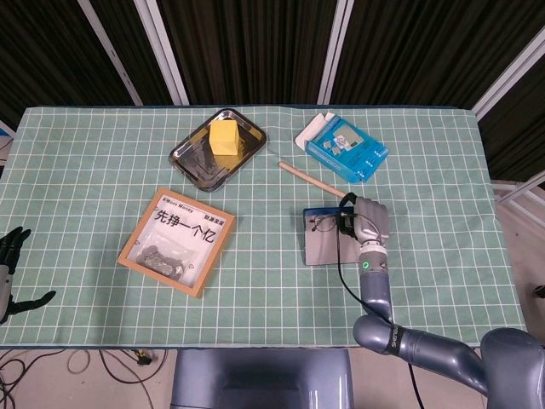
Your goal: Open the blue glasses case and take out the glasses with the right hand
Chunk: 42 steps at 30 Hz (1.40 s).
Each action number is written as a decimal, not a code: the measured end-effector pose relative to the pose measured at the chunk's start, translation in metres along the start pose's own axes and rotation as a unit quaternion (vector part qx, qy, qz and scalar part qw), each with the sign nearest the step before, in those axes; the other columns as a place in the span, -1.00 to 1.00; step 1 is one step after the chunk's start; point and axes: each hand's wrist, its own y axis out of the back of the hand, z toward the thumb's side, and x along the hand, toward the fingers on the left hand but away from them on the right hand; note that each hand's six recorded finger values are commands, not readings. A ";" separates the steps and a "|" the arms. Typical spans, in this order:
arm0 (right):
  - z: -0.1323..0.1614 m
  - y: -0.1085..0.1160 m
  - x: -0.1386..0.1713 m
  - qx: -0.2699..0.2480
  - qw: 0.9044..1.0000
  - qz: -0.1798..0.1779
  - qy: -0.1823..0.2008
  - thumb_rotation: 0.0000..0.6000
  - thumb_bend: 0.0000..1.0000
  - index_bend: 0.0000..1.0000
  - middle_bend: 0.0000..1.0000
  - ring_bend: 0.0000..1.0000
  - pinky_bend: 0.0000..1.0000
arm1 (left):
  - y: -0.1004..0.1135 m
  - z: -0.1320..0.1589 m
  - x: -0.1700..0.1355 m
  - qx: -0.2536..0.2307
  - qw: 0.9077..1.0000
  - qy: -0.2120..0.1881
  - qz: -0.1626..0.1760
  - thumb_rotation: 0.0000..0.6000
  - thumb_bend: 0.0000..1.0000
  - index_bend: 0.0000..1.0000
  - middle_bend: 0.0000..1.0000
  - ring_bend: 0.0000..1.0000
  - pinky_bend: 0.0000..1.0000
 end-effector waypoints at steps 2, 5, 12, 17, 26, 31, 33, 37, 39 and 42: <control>0.000 0.000 -0.001 -0.004 1.000 -0.009 0.002 1.00 0.07 0.14 0.85 1.00 1.00 | 0.000 0.000 0.000 0.000 1.000 0.000 0.000 1.00 -0.92 -1.00 -1.00 -1.00 -1.00; -0.001 -0.001 -0.002 -0.008 1.000 -0.017 0.001 1.00 0.07 0.14 0.85 1.00 1.00 | 0.000 0.000 0.000 0.000 1.000 0.000 0.000 1.00 -0.92 -1.00 -1.00 -1.00 -1.00; -0.003 -0.002 -0.003 -0.014 0.999 -0.034 -0.001 1.00 0.07 0.14 0.85 1.00 1.00 | 0.000 0.000 0.000 -0.001 1.000 0.000 0.001 1.00 -0.92 -1.00 -1.00 -1.00 -1.00; -0.004 -0.003 -0.004 -0.016 0.999 -0.042 0.000 1.00 0.07 0.15 0.85 1.00 1.00 | 0.000 0.000 0.000 -0.001 1.000 -0.001 0.001 1.00 -0.91 -1.00 -1.00 -1.00 -1.00; -0.004 -0.005 -0.004 -0.022 0.998 -0.051 0.004 1.00 0.07 0.15 0.85 1.00 1.00 | 0.001 0.000 0.000 -0.002 1.000 0.000 0.003 1.00 -0.91 -1.00 -1.00 -1.00 -1.00; -0.005 -0.005 -0.004 -0.018 0.999 -0.050 0.001 1.00 0.07 0.15 0.85 1.00 1.00 | 0.001 0.000 0.000 -0.002 1.000 0.001 0.002 1.00 -0.92 -1.00 -1.00 -1.00 -1.00; -0.006 -0.005 -0.005 -0.017 0.999 -0.049 -0.002 1.00 0.07 0.15 0.85 1.00 1.00 | 0.001 0.000 0.000 -0.002 1.000 0.000 0.002 1.00 -0.92 -1.00 -1.00 -1.00 -1.00; -0.007 -0.005 -0.006 -0.014 0.999 -0.047 -0.006 1.00 0.07 0.15 0.85 1.00 1.00 | 0.001 0.000 0.000 -0.003 1.000 0.000 0.002 1.00 -0.92 -1.00 -1.00 -1.00 -1.00; -0.008 -0.006 -0.007 -0.013 0.999 -0.047 -0.007 1.00 0.07 0.15 0.85 1.00 1.00 | 0.001 0.000 0.000 -0.002 1.000 0.000 0.003 1.00 -0.92 -1.00 -1.00 -1.00 -1.00; -0.008 -0.006 -0.009 -0.010 0.999 -0.047 -0.008 1.00 0.07 0.15 0.85 1.00 1.00 | 0.001 0.000 0.000 -0.002 1.000 0.001 0.003 1.00 -0.92 -1.00 -1.00 -1.00 -1.00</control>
